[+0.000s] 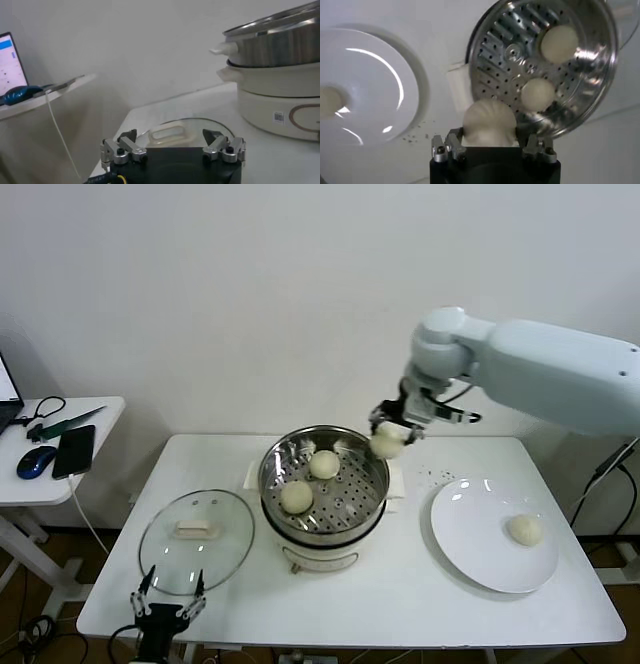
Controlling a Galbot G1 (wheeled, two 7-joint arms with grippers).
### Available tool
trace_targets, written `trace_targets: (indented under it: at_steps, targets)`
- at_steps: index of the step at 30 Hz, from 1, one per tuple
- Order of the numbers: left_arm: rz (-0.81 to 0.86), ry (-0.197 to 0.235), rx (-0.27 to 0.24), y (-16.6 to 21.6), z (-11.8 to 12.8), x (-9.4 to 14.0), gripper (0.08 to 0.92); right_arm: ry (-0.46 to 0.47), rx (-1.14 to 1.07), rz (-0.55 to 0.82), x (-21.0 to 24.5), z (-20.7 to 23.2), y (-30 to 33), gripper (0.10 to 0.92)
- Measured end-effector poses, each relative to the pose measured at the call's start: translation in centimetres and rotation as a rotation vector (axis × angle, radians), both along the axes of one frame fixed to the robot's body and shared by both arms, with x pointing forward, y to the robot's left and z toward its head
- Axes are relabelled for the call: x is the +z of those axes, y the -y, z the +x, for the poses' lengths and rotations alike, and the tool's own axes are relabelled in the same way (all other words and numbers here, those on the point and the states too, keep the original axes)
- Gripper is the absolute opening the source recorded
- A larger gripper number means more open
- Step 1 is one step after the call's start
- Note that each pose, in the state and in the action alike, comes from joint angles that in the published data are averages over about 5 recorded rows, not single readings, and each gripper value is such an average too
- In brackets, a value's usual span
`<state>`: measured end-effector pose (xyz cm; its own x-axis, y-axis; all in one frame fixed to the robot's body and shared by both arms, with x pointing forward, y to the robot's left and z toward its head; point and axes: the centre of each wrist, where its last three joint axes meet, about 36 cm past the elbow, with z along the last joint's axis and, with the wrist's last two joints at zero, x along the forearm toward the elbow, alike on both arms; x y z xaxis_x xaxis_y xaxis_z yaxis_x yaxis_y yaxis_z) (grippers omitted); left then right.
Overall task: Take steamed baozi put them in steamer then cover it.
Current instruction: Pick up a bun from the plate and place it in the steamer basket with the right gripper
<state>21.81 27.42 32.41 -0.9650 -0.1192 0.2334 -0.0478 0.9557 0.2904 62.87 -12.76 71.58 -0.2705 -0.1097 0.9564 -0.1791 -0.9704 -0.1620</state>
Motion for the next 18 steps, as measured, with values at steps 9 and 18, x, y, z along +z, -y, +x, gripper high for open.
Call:
trace_targets:
  at_steps: [9,18]
  targets:
    - [-0.002,-0.004,0.007,-0.4,-0.5,0.0,0.823,-0.069,0.178,-0.063,-4.0,-1.9,-6.7,0.701]
    - [-0.005,-0.007,0.009,-0.7,-0.5,-0.1,0.823,-0.150,0.248,-0.116,-8.0,-3.4,-8.8,0.704]
